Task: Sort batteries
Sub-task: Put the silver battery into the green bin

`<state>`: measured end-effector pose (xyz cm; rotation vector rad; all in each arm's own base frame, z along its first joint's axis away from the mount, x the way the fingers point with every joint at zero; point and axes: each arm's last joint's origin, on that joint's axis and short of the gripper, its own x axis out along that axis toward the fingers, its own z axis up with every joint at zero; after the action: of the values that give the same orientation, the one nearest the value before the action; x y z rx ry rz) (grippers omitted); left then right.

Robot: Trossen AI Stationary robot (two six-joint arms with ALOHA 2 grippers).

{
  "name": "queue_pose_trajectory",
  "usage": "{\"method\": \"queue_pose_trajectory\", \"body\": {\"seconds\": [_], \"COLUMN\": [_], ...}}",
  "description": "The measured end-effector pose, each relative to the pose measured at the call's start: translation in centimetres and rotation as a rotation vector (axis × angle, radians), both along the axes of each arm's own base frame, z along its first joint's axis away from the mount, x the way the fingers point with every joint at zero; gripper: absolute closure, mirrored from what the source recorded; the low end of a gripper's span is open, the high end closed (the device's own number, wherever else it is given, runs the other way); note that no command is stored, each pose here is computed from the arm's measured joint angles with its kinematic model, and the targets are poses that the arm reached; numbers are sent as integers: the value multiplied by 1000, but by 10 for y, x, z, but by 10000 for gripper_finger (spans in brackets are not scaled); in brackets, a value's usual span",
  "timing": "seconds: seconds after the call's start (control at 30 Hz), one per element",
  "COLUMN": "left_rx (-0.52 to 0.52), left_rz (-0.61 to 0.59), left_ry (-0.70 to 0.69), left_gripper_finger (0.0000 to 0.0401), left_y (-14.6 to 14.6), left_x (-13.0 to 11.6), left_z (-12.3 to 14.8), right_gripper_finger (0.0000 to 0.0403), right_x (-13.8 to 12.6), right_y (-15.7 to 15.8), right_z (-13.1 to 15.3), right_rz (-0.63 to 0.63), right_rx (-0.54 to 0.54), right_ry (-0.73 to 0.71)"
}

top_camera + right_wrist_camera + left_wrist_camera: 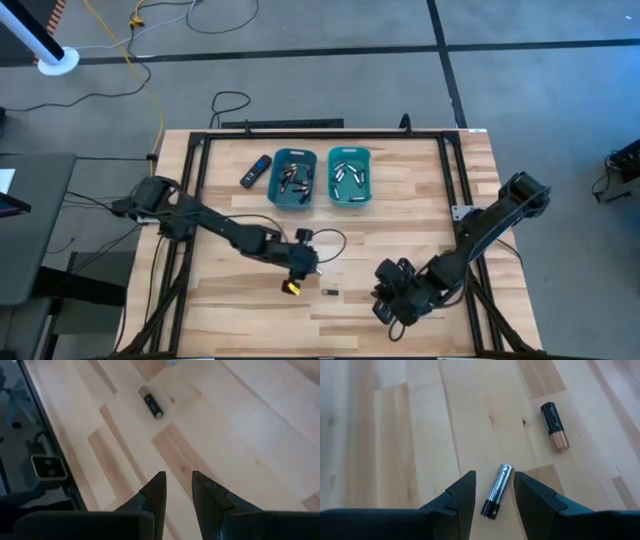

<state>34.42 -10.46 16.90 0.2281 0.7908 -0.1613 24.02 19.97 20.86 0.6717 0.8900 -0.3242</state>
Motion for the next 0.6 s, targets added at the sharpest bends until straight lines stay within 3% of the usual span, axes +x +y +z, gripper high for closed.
{"method": "queue_pose_trajectory", "body": {"seconds": [0.23,0.43,0.6], "left_rx": [-75,-58,-47], "left_rz": [-65,-109,-42], "left_ry": [60,119,155], "left_gripper_finger": [273,273,276], "left_y": [10,11,11], "left_x": [13,18,20], "left_z": [-15,-40,-56], "right_gripper_finger": [295,295,295], "right_x": [-7,-10,-10], "right_y": [7,9,9], "right_z": [0,-1,-1], "right_rz": [30,43,51], "right_rx": [-7,-12,-21], "right_ry": [3,6,9]}}
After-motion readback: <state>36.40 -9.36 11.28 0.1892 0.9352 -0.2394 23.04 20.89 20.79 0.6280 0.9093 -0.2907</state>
